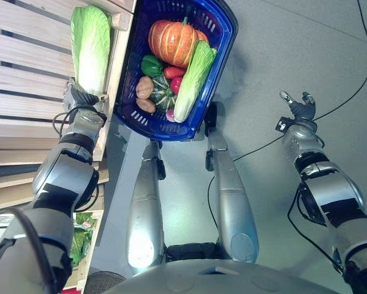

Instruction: Pick up fruits and vegetables into the basket

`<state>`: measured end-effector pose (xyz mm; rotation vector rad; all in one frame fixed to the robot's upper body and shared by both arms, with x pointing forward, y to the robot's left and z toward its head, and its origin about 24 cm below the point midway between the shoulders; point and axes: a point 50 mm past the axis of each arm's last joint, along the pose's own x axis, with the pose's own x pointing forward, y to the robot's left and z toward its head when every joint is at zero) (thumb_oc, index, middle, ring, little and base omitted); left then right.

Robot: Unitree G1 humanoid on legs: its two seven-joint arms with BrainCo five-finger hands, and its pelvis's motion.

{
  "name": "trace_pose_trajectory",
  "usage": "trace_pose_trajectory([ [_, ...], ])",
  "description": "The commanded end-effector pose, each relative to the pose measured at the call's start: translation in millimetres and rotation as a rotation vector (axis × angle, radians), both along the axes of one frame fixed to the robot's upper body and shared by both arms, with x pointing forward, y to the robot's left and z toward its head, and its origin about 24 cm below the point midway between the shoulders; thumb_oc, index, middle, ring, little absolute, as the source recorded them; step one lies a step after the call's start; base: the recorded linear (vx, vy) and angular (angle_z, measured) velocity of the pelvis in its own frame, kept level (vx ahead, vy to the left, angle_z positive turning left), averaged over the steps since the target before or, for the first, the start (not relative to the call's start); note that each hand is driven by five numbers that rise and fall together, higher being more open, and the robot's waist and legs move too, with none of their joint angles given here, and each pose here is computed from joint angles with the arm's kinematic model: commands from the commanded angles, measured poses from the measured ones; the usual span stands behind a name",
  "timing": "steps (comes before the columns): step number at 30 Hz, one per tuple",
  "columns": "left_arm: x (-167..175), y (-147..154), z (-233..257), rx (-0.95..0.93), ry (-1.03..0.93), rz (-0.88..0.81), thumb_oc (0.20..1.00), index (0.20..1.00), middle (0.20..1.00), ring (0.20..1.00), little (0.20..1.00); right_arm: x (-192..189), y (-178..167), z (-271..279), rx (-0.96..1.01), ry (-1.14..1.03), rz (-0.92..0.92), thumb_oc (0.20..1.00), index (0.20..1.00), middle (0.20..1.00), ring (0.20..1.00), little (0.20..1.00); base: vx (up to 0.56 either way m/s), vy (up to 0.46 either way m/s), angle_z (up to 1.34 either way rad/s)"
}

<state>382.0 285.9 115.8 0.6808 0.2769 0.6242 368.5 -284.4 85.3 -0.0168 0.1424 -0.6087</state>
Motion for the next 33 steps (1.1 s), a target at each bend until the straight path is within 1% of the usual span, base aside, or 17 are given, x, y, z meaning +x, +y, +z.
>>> trace_pose_trajectory([
  [1, -14, 11, -26, -0.058, 0.086, 0.063, 0.2, 0.2, 0.2, 0.2, 0.2, -5, -8, -1, 0.013, -0.032, -0.037, 1.0, 1.0, 1.0, 1.0, 1.0, 0.0, 0.0, 0.0],
  [9, -9, 3, -23, -0.07, 0.069, 0.002, 0.2, 0.2, 0.2, 0.2, 0.2, 0, -1, 4, 0.022, -0.053, -0.027, 1.0, 1.0, 1.0, 1.0, 1.0, 0.0, 0.0, 0.0],
  [14, -8, 0, -24, -0.114, 0.049, -0.011, 0.2, 0.2, 0.2, 0.2, 0.2, 2, 5, 5, 0.023, -0.063, -0.016, 1.0, 1.0, 1.0, 1.0, 1.0, 0.0, 0.0, 0.0],
  [18, -8, 0, -25, -0.178, -0.005, -0.006, 0.2, 0.2, 0.2, 0.2, 0.2, 4, 10, 7, 0.026, -0.088, 0.01, 1.0, 1.0, 1.0, 1.0, 1.0, 0.0, 0.0, 0.0],
  [19, -8, 0, -24, -0.198, -0.028, -0.002, 0.2, 0.2, 0.2, 0.2, 0.2, 5, 12, 8, 0.029, -0.104, 0.031, 1.0, 1.0, 1.0, 1.0, 1.0, 0.0, 0.0, 0.0],
  [21, -7, 0, -18, -0.221, -0.135, 0.003, 0.2, 0.2, 0.2, 0.2, 0.2, 8, 19, 12, 0.032, -0.159, 0.104, 1.0, 1.0, 1.0, 1.0, 1.0, 0.0, 0.0, 0.0],
  [24, -5, -3, -8, -0.166, -0.229, -0.011, 0.2, 0.2, 0.2, 0.2, 0.2, 10, 30, 17, 0.037, -0.213, 0.163, 1.0, 1.0, 1.0, 1.0, 1.0, 0.0, 0.0, 0.0],
  [29, -5, -10, 3, -0.149, -0.381, -0.003, 0.2, 0.2, 0.2, 0.2, 0.2, 11, 39, 22, 0.05, -0.272, 0.208, 1.0, 1.0, 1.0, 1.0, 1.0, -0.01, -0.013, 0.01],
  [33, -8, -17, 14, -0.178, -0.561, 0.037, 0.2, 0.2, 0.2, 0.2, 0.2, 12, 52, 30, 0.062, -0.349, 0.249, 1.0, 1.0, 1.0, 1.0, 1.0, -0.02, -0.056, 0.05],
])
